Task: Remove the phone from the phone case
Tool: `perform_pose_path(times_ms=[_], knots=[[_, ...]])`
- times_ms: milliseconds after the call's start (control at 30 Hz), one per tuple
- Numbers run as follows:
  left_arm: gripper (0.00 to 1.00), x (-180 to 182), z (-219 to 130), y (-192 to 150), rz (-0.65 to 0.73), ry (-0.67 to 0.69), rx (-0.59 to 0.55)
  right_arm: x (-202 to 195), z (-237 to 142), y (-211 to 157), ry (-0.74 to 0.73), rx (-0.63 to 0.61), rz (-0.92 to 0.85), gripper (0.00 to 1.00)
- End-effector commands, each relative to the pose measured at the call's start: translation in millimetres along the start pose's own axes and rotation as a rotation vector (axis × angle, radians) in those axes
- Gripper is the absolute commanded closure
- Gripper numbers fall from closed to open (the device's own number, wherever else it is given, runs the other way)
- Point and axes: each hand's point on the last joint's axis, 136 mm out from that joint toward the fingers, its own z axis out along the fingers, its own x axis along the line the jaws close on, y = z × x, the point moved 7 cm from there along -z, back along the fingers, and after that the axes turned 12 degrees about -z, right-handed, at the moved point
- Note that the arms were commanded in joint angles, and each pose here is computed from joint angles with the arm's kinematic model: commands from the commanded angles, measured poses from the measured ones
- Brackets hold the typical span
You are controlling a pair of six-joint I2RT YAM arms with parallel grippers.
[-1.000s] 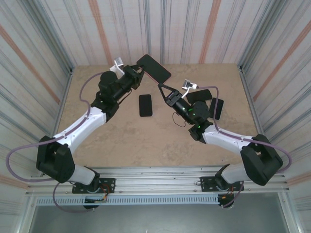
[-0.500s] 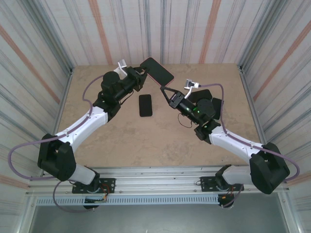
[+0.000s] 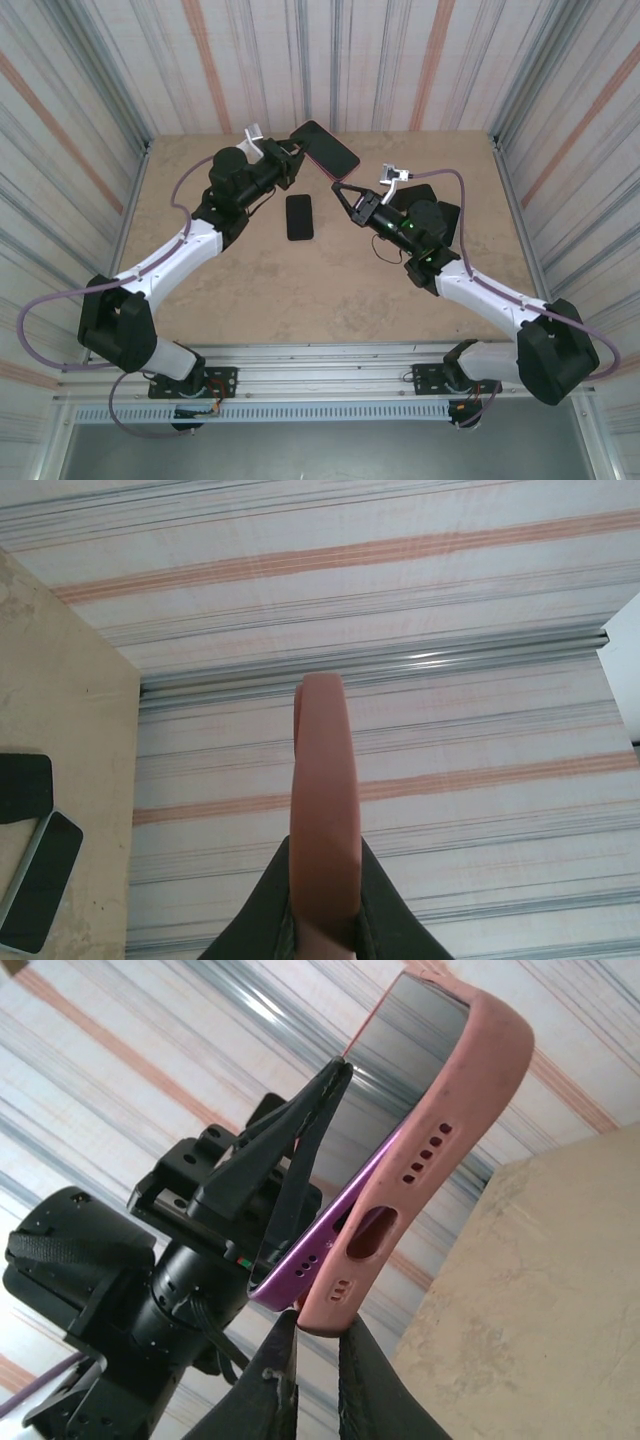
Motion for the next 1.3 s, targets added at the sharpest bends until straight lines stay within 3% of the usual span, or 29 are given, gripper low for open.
perform_pose_path(times_ms=[0,133,300,533,633,833,1100,1267], knots=[[1.00,-61,-13,-4,0.120,-0.207,0.040,-17,-7,4,-0.085,0.048,-0.054,0.79],[1.00,-61,-14,3,0.278,-0.214,0.092,-7,-15,13,-0.019,0.128,-0.146,0.65],[1.00,-69,-20,3,0.565,-0.248,0.244,-1,-29,23,0.043,0.241,-0.274,0.50],[1.00,-78,-28,-9,0.821,-0.346,0.496,11,-23,27,0.200,0.418,-0.423,0.40],[1.00,-80,-29,-13,0.862,-0.375,0.572,11,-16,26,0.256,0.465,-0.463,0.41],[1.00,-83,-32,-15,0.880,-0.392,0.626,13,-4,28,0.353,0.518,-0.499,0.55],[1.00,-83,-34,-13,0.865,-0.377,0.626,14,2,28,0.427,0.516,-0.480,0.67],[1.00,-83,-34,-13,0.860,-0.376,0.626,16,6,29,0.447,0.514,-0.473,0.68]])
